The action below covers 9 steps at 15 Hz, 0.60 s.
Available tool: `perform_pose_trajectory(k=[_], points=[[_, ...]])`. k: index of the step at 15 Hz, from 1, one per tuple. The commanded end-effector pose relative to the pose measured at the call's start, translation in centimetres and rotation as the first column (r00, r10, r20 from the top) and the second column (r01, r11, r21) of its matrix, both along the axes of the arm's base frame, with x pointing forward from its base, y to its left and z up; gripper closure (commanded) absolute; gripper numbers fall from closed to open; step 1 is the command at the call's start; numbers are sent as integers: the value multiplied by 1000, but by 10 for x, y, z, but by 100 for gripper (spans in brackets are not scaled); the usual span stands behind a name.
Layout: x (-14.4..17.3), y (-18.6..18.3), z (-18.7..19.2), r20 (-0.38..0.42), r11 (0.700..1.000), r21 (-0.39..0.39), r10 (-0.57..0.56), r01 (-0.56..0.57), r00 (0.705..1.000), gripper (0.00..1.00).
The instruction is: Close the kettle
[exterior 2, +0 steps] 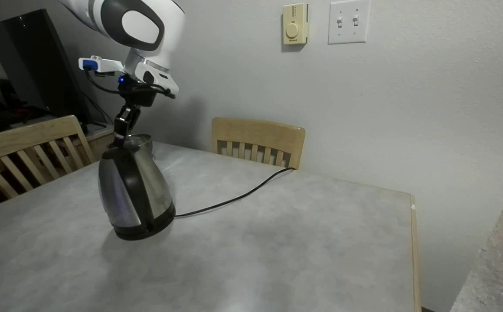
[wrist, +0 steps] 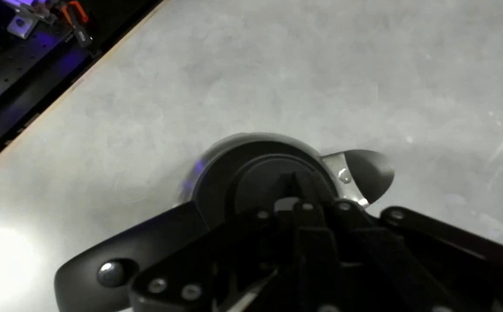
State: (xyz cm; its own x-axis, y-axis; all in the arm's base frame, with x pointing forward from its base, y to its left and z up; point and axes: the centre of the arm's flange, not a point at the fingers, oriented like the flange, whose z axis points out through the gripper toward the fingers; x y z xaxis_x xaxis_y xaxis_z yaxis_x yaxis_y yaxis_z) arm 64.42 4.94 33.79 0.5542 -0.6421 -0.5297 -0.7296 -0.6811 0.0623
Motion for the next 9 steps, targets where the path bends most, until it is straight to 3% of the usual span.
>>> perform_pose_trajectory(k=[1,5,9], points=[[0,11,-7,-7,981,-185,-64,62,998,100],[13,4,-21,-54,941,-305,-169,145,984,100],[18,-7,-26,-100,923,-336,-234,189,967,100]])
